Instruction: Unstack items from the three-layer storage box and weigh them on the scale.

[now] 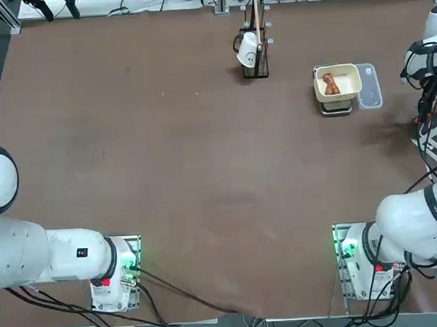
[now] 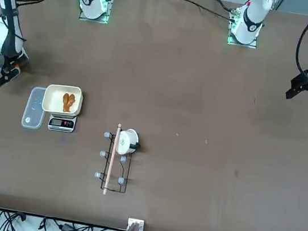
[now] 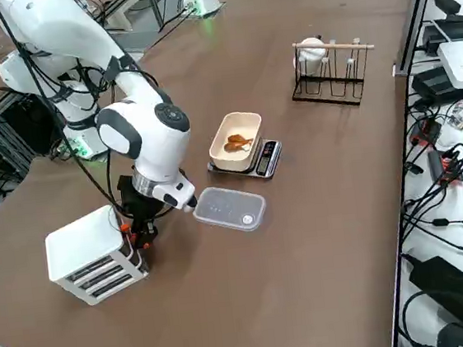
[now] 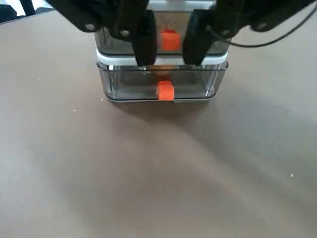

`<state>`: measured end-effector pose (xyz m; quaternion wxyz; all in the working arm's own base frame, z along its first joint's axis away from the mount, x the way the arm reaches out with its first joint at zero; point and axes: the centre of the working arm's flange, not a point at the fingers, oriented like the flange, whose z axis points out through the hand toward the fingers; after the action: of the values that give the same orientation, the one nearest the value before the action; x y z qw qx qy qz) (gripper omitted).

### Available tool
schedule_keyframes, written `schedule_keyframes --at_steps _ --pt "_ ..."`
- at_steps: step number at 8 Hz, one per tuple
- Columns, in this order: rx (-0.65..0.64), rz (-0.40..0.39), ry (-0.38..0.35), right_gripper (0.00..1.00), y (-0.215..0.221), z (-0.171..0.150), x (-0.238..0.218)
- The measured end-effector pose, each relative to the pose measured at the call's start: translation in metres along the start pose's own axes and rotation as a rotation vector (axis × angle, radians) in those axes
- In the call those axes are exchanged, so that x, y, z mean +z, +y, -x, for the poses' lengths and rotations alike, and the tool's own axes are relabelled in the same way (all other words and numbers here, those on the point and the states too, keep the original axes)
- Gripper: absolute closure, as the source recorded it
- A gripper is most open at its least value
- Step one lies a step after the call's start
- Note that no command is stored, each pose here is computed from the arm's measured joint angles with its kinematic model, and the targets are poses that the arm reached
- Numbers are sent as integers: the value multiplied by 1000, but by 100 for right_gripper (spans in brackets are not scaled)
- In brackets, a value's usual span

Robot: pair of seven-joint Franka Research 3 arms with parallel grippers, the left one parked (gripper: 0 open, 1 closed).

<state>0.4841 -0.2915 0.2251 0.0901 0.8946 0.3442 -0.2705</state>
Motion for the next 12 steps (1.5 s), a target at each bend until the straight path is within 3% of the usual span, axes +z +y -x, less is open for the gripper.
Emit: schedule_keyframes --at_steps 1,2,3,12 --pt "0 0 0 70 0 0 0" --pt "0 1 1 82 0 0 -1" --pt "1 1 1 86 0 0 -1" --pt "6 10 4 88 -3 -7 -6"
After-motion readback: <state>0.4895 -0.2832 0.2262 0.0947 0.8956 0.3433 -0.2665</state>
